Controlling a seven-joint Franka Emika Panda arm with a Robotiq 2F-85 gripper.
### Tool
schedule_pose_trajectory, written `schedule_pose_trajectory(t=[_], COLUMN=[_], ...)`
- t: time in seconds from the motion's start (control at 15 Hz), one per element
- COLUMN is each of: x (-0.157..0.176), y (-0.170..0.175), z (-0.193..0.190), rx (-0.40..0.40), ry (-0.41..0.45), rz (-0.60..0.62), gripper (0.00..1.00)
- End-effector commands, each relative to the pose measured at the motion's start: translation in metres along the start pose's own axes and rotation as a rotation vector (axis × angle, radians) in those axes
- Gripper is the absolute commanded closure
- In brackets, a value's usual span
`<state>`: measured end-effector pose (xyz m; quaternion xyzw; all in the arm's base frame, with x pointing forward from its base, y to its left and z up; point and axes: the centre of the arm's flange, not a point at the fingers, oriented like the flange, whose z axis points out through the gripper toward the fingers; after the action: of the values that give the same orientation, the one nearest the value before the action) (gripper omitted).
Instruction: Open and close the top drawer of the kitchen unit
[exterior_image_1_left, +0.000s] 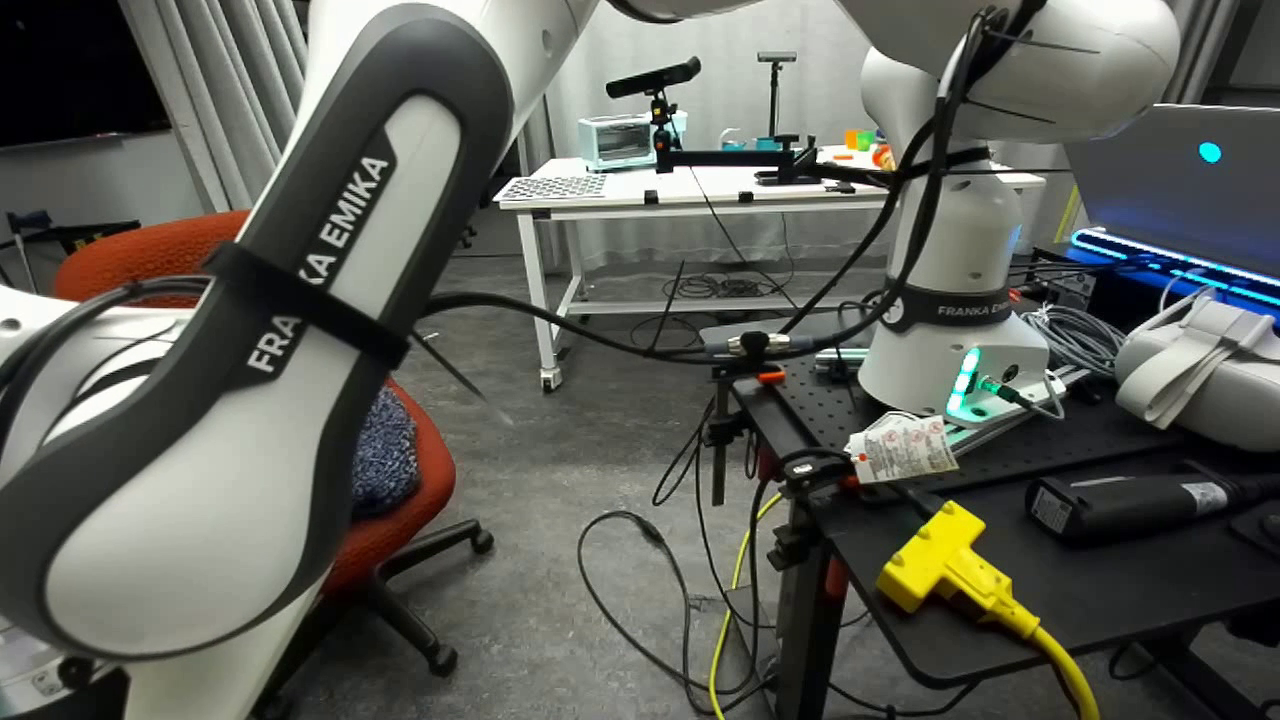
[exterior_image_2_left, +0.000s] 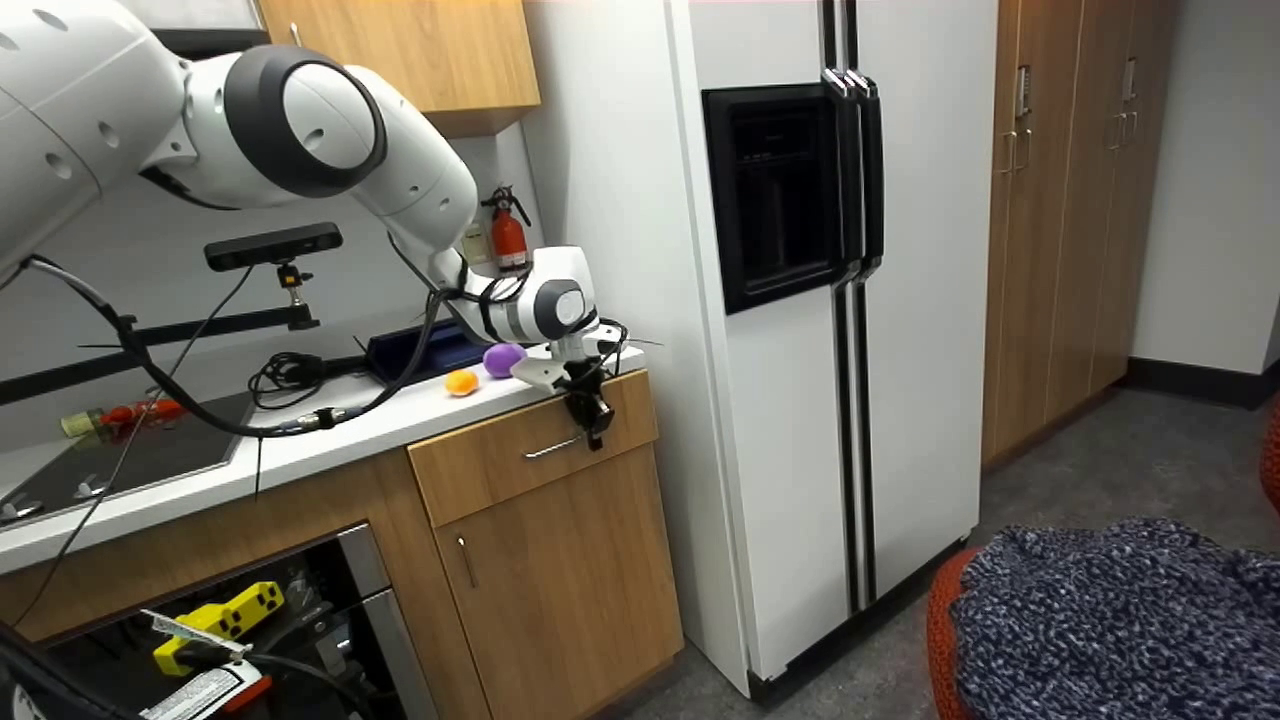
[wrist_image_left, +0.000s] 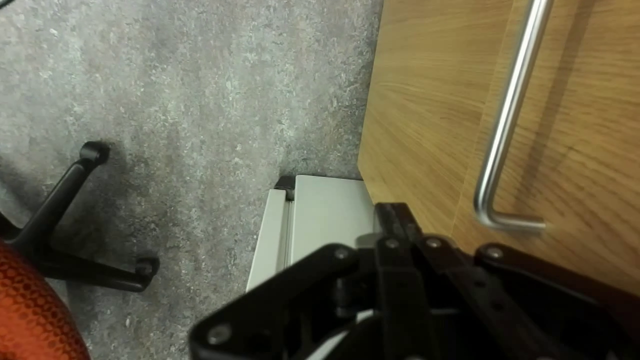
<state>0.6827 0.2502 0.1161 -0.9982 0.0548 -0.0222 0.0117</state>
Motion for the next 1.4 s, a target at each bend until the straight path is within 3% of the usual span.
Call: schedule_pose_trajectory(t=[0.0, 0.4, 1.0, 1.33], x=[0.015, 0.019, 0.022, 0.011], y=[-0.025, -0.024, 0.032, 0.068], z=[0.007, 0.008, -0.010, -0.047], rx=[0.060, 0.057, -0.102, -0.184], ry=[-0.029, -0.012, 0.057, 0.098], rz=[-0.033, -0.045, -0.039, -0.057], gripper=[1.00, 1.00, 1.00, 1.00])
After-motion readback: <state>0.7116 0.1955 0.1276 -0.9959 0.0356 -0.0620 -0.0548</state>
